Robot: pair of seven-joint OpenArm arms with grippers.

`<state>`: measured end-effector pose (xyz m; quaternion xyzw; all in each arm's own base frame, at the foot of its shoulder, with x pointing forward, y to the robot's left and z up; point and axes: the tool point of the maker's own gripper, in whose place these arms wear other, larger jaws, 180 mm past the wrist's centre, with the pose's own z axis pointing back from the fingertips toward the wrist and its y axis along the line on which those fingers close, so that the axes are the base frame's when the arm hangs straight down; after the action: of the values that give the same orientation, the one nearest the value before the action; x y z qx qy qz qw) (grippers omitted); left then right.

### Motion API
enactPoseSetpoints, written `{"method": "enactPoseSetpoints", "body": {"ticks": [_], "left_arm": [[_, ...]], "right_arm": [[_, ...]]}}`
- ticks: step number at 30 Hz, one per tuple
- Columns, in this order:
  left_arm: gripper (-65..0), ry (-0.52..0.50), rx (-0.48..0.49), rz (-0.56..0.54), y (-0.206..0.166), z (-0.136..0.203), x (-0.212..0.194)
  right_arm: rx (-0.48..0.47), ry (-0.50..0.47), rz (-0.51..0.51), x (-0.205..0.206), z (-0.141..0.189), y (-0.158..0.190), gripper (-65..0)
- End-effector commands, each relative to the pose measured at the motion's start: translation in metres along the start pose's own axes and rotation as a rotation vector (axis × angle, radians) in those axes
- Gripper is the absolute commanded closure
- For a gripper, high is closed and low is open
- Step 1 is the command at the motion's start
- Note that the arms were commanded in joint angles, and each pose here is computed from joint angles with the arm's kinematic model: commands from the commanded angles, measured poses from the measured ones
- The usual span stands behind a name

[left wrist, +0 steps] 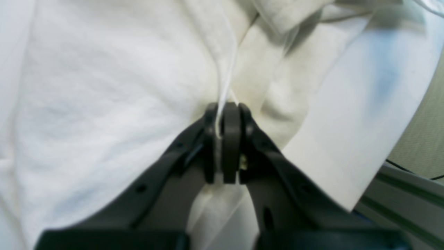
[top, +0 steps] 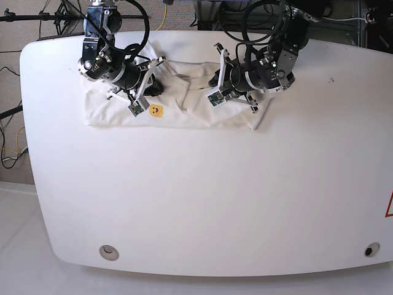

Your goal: Fold the T-shirt properly

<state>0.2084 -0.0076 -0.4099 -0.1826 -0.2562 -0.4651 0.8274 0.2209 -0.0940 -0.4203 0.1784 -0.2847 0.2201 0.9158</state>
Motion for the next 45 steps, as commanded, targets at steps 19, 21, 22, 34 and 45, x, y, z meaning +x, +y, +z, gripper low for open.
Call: {"method": "enactPoseSetpoints", "body": {"ticks": [19,21,22,34,45], "left_arm": [[-0.1,-0.061,-0.028,0.016,-0.014,-0.005,0.025],[-0.1,-0.072,-0.047,0.003,-0.022,-0.008,0.032],[-0.1,-0.073,-0.052,-0.002,-0.024,-0.009,0.033],[-0.1,-0.075,-0.110,-0.047,-0.052,-0.016,0.043],[-0.1,-0.098,-0.089,-0.050,-0.049,-0.011,0.051]], "right_arm": [[-0.008,0.024,0.012,-0.005,0.002,-0.002,-2.0],[-0.008,0.024,0.012,-0.005,0.002,-0.002,-2.0],[-0.008,0.024,0.012,-0.005,0.002,-0.002,-2.0],[-0.008,0.024,0.012,-0.005,0.002,-0.002,-2.0],[-0.009,0.024,0.012,-0.005,0.002,-0.003,-2.0]]}}
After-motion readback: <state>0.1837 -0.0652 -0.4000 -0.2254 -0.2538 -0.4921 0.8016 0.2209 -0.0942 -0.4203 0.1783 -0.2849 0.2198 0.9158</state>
